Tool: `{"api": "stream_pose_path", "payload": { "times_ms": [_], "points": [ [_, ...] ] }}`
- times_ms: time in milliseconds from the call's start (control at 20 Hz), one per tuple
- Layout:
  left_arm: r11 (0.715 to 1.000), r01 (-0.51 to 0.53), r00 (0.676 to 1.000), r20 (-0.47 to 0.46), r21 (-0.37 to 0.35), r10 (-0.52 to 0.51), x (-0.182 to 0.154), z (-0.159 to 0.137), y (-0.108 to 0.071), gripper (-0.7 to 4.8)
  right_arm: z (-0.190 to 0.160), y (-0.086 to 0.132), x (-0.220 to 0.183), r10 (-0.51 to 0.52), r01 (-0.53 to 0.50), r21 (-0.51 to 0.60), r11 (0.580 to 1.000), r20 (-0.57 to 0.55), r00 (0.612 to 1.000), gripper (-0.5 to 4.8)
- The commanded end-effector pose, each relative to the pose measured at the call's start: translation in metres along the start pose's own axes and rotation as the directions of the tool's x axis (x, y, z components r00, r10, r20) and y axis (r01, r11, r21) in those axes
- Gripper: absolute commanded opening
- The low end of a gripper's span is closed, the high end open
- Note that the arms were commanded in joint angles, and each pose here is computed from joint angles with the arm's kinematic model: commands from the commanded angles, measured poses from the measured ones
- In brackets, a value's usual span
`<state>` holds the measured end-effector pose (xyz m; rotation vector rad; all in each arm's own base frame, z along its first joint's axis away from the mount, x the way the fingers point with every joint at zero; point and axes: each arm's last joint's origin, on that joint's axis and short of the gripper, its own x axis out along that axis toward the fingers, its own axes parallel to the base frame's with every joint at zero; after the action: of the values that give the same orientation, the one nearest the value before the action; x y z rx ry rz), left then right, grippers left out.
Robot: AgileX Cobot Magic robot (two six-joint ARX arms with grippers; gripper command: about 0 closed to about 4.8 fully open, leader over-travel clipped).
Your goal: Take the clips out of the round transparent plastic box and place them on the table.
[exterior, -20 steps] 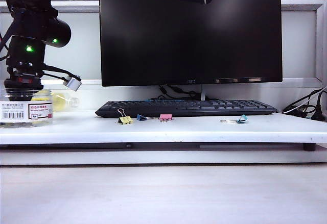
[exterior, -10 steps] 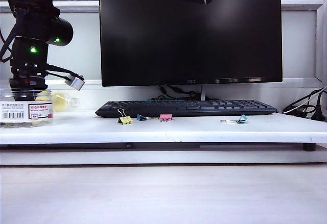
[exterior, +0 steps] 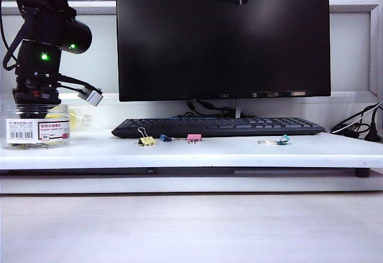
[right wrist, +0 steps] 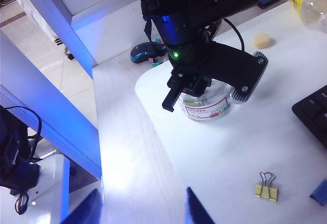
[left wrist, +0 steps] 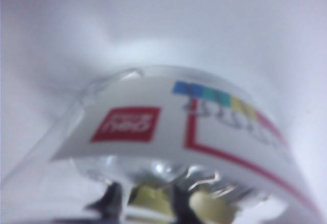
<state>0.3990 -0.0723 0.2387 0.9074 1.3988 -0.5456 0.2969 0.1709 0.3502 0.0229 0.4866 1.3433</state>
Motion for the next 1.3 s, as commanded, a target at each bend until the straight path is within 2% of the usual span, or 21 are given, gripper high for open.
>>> {"api": "stream_pose_path", "payload": {
  "times_ms": [50,250,399,599,699,899,1298],
  "points": [
    [1.0,0.001,1.0,0.006,-0.01,-0.001,-0.002,0.0,-0.001,1.29,0.004,0.002,-0.001,0.006,-0.006,-0.023,1.0,0.015,1.0,2.12],
    [0.999,0.039,0.999,0.035,-0.027,-0.038,0.004,0.003,-0.001,1.29,0.004,0.002,-0.001,0.006,-0.005,-0.027,1.0,0.019,1.0,2.12],
    [0.998,0.064,0.998,-0.004,-0.021,-0.064,0.022,0.009,-0.001,1.29,0.004,0.002,-0.001,0.005,-0.005,-0.029,1.0,0.02,1.0,2.12],
    [0.999,-0.016,0.999,-0.044,-0.05,0.014,0.034,0.014,0.004,0.96,0.004,0.002,-0.001,0.003,-0.003,-0.033,0.999,0.02,1.0,2.12],
    [0.998,-0.026,0.999,-0.036,-0.053,0.024,0.033,0.015,0.005,0.16,0.004,0.001,-0.001,0.002,-0.001,-0.037,0.999,0.021,1.0,2.12],
    [0.997,-0.041,0.999,-0.02,-0.061,0.04,0.033,0.016,0.006,-0.06,0.006,0.001,-0.001,0.001,0.001,-0.048,0.999,0.03,1.0,2.12],
    [0.992,-0.073,0.997,0.019,-0.106,0.075,0.016,0.016,0.005,-0.06,0.005,0.001,0.0,0.001,0.0,-0.043,0.999,0.028,1.0,2.12]
  ]
}}
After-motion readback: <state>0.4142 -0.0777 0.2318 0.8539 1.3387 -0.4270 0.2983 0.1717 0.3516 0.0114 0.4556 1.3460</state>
